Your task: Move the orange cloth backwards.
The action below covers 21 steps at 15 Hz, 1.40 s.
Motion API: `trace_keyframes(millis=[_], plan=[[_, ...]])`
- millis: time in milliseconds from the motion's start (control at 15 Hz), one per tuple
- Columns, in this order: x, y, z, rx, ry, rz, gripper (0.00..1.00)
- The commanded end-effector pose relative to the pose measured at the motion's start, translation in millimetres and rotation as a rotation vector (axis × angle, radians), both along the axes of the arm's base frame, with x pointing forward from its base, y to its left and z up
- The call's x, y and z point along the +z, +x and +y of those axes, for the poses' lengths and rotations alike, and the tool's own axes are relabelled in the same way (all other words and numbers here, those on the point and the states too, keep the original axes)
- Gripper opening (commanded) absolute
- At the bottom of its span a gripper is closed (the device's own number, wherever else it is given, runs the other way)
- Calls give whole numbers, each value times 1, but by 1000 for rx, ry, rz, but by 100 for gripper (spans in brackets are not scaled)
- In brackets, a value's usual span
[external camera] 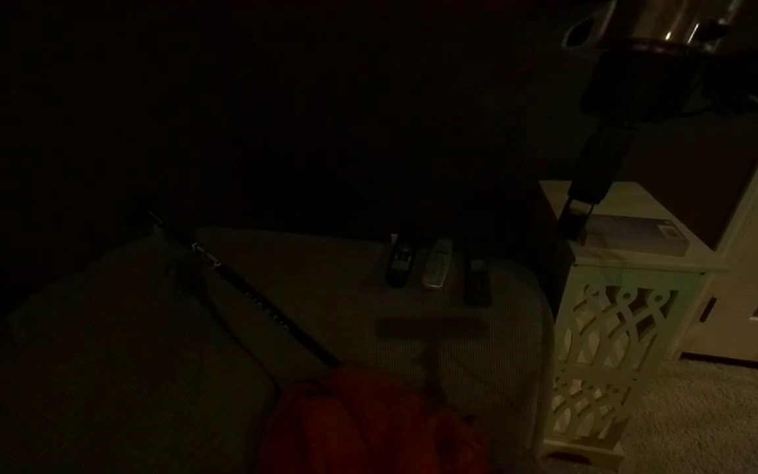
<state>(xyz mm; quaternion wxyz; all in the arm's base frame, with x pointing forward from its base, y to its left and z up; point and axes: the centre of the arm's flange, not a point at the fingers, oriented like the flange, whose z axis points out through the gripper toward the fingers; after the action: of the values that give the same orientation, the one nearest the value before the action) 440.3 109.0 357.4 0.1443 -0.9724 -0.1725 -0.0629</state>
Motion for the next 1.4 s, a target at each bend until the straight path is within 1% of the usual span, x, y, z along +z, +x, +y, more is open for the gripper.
trace_keyframes(millis=[0,67,200,333,467,533,600,667,733,800,867,933,1000,1200,1267,1333], plan=[[0,3,0,2,0,3,100],[-9,10,4,-36,9,-4,100],[-37,28,27,-37,47,24,100],[-66,38,54,-23,85,51,100],[-92,45,86,-10,86,75,100],[-105,47,102,-5,69,92,100],[-121,52,118,12,36,105,100],[-136,59,129,36,37,131,100],[-147,63,134,57,72,170,100],[-151,63,135,89,100,186,100],[-153,64,134,106,107,196,100],[-138,59,124,146,137,197,100],[-150,46,134,92,93,181,100],[-143,58,123,120,126,188,100],[-151,70,130,23,172,207,100],[-164,81,138,-54,170,219,100]])
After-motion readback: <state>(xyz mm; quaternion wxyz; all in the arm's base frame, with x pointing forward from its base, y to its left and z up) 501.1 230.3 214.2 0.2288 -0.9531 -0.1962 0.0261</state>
